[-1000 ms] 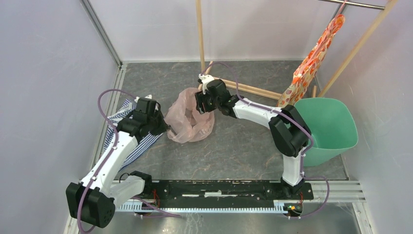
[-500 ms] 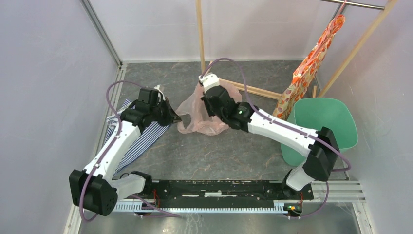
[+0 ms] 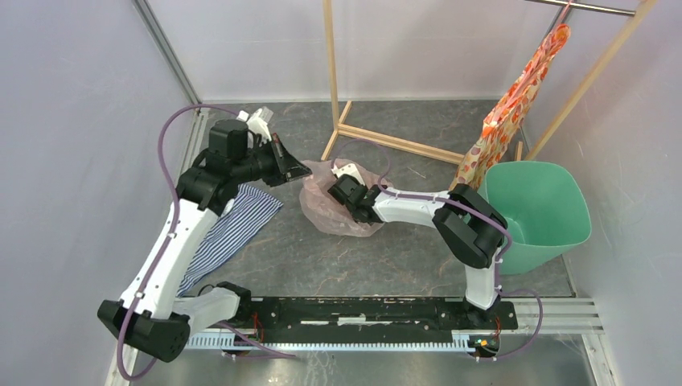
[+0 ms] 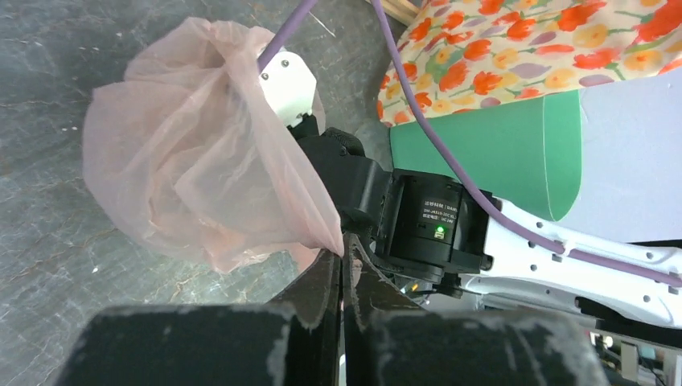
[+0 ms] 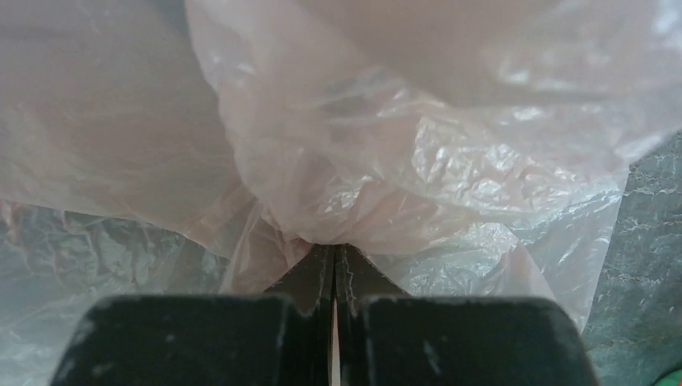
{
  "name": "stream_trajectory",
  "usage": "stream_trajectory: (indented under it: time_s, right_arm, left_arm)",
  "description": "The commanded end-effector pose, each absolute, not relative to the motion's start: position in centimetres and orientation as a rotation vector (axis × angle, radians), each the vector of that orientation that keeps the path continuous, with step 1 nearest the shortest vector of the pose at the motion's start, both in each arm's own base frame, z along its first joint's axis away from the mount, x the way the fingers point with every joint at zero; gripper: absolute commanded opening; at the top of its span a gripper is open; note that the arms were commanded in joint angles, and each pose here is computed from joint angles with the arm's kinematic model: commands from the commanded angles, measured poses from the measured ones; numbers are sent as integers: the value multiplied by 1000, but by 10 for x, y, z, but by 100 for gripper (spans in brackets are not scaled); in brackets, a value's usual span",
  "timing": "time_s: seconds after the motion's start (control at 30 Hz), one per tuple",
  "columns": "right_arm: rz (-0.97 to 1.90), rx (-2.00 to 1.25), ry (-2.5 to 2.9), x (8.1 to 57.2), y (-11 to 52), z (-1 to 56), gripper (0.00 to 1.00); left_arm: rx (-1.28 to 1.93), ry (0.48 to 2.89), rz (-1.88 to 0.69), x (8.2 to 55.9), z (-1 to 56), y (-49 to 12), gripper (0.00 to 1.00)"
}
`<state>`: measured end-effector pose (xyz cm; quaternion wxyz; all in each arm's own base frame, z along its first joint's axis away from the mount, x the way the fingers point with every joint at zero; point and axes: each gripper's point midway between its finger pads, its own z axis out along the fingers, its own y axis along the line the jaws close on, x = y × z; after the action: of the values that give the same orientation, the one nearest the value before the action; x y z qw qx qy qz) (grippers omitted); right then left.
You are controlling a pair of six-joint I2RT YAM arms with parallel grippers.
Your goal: Put the trash bags into the trash bin
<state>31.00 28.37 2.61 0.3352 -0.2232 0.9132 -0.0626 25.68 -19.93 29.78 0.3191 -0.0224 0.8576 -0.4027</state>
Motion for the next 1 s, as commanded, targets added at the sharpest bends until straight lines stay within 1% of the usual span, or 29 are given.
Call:
stream_trajectory:
  time_s: [0.0,0.03,0.07,0.2,0.27,0.37,0.4,0.43,0.5,0.67,0.77,0.97]
  right_arm:
    - [-115,-469,2326,320,288,46,0]
    - [-96,-471,2320,318,289,53,0]
    - [-60,-472,2311,317,291,60,2]
    - [127,-466,2239,308,306,110,28]
    - [234,-476,2196,301,312,135,44]
    - [369,-478,2112,292,316,174,66]
    - [387,-482,2095,291,315,182,70]
    - [400,-488,2083,291,313,188,71]
    - [424,-484,2090,296,306,191,70]
    - [469,-503,2138,306,292,169,60]
    - [447,-507,2191,309,289,146,56]
    - [421,-456,2240,319,281,116,57]
  left_arm:
    - [-150,2240,-942,255,308,-175,2]
    - [-152,2252,-911,255,302,-172,2]
    - [-151,2276,-885,255,293,-169,2]
    - [-162,2367,-759,255,244,-156,2]
    - [-156,2409,-717,253,221,-152,2]
    - [-161,2455,-615,252,193,-140,2]
    - [-157,2469,-585,252,186,-137,2]
    - [-156,2479,-561,253,181,-134,2]
    - [-149,2494,-513,255,173,-129,2]
    - [-138,2525,-428,260,158,-120,2]
    - [-134,2532,-427,261,154,-120,2]
    - [-135,2541,-420,263,149,-120,2]
